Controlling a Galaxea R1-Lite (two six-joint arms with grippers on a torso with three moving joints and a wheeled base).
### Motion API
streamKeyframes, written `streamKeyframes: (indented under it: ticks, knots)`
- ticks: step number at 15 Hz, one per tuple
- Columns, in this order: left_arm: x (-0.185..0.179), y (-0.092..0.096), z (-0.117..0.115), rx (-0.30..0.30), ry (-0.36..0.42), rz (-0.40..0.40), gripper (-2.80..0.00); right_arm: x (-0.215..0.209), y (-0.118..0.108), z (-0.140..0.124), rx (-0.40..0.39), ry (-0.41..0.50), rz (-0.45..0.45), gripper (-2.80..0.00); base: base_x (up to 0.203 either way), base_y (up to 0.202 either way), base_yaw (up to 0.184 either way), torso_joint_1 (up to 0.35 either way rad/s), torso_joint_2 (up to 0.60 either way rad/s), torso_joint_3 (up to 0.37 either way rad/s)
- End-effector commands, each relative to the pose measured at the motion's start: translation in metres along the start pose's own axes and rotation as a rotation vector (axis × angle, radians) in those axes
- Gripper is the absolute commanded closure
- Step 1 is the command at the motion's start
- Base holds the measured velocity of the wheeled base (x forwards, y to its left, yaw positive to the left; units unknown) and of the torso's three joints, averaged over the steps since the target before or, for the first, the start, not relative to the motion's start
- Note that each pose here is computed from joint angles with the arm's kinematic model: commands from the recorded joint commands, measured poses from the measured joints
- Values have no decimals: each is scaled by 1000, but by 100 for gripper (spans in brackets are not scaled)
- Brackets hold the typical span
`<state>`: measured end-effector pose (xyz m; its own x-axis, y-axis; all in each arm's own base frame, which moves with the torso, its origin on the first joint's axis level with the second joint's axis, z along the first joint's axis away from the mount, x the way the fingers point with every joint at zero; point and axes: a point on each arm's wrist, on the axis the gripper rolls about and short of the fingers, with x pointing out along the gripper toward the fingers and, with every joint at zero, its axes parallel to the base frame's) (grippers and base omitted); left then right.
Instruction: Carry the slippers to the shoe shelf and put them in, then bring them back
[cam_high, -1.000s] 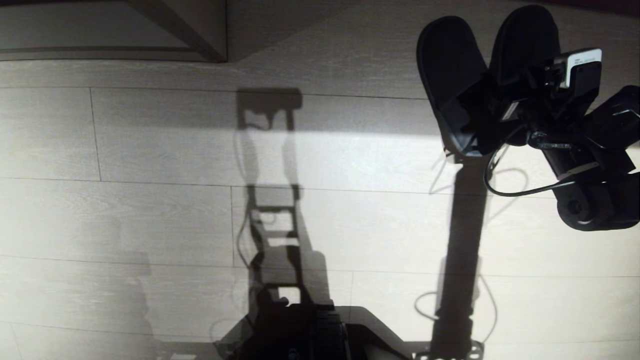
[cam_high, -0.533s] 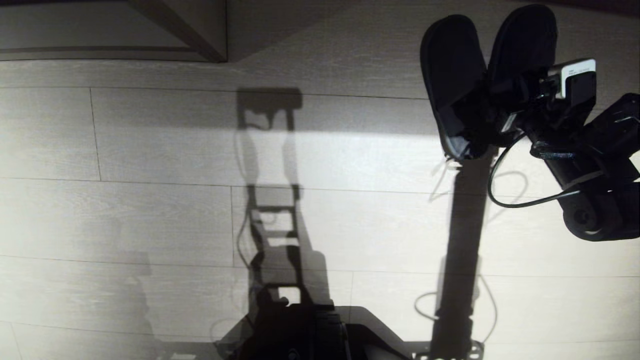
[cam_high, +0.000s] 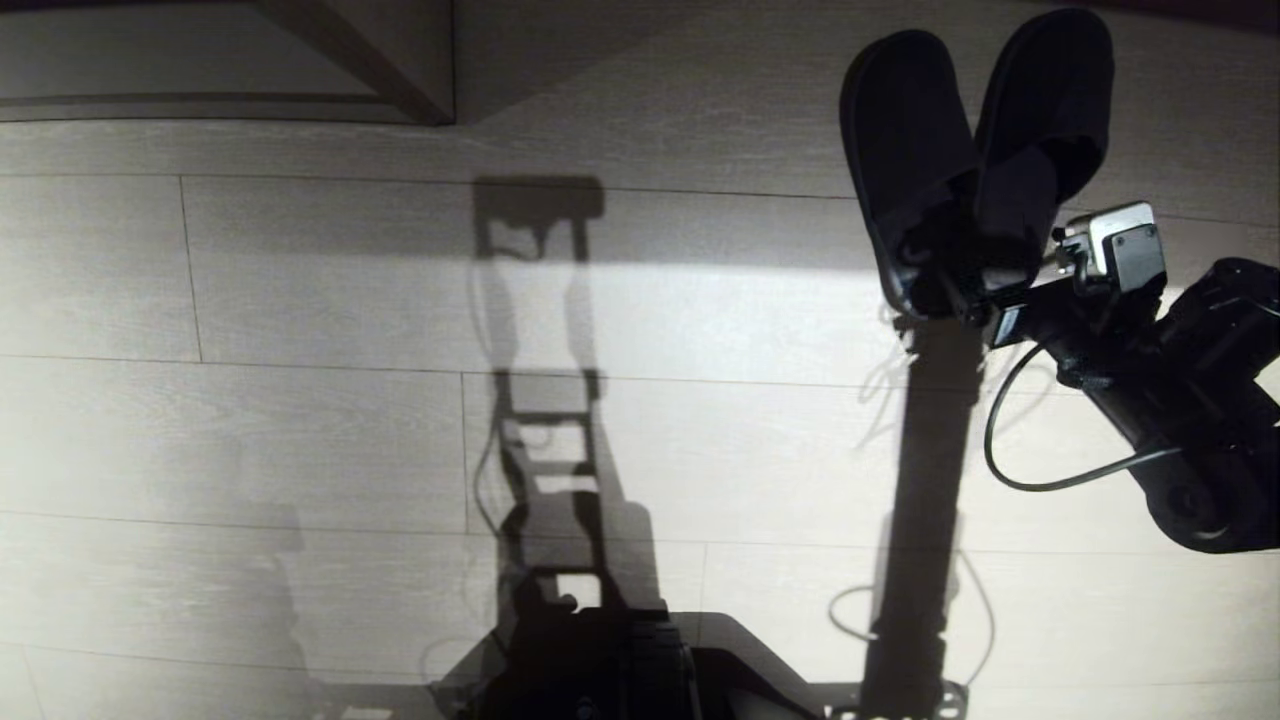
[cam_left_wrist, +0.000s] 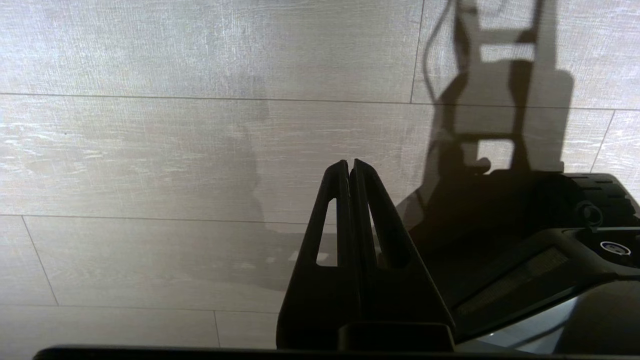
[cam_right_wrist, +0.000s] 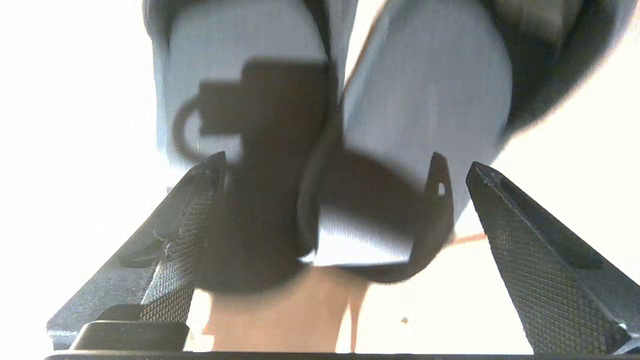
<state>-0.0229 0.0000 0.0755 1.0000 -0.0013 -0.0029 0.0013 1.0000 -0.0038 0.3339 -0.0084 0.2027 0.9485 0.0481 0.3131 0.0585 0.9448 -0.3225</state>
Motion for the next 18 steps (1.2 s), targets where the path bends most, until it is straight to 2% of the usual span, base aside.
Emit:
streamKeyframes:
  ticks: [1,6,9,10,13,15,18]
  knots:
    - [0,0,0,-1,0,0,0,-10,-2,4,2,3,-5,-280,0,0,0,0,0,0]
    - [0,0,0,-1,0,0,0,-30,-4,17,30,3,-11,-280,0,0,0,0,0,0]
    - [0,0,0,-1,0,0,0,-44,-9,32,39,-19,-29,-280,0,0,0,0,0,0]
    - [0,0,0,-1,0,0,0,-54,-12,45,46,-36,-43,-280,0,0,0,0,0,0]
    - [0,0,0,-1,0,0,0,-83,-19,69,86,-7,-84,-280,0,0,0,0,0,0]
    - [0,0,0,-1,0,0,0,-104,-20,74,128,32,-117,-280,0,0,0,0,0,0]
    - [0,0,0,-1,0,0,0,-139,-20,84,140,47,-129,-280,0,0,0,0,0,0]
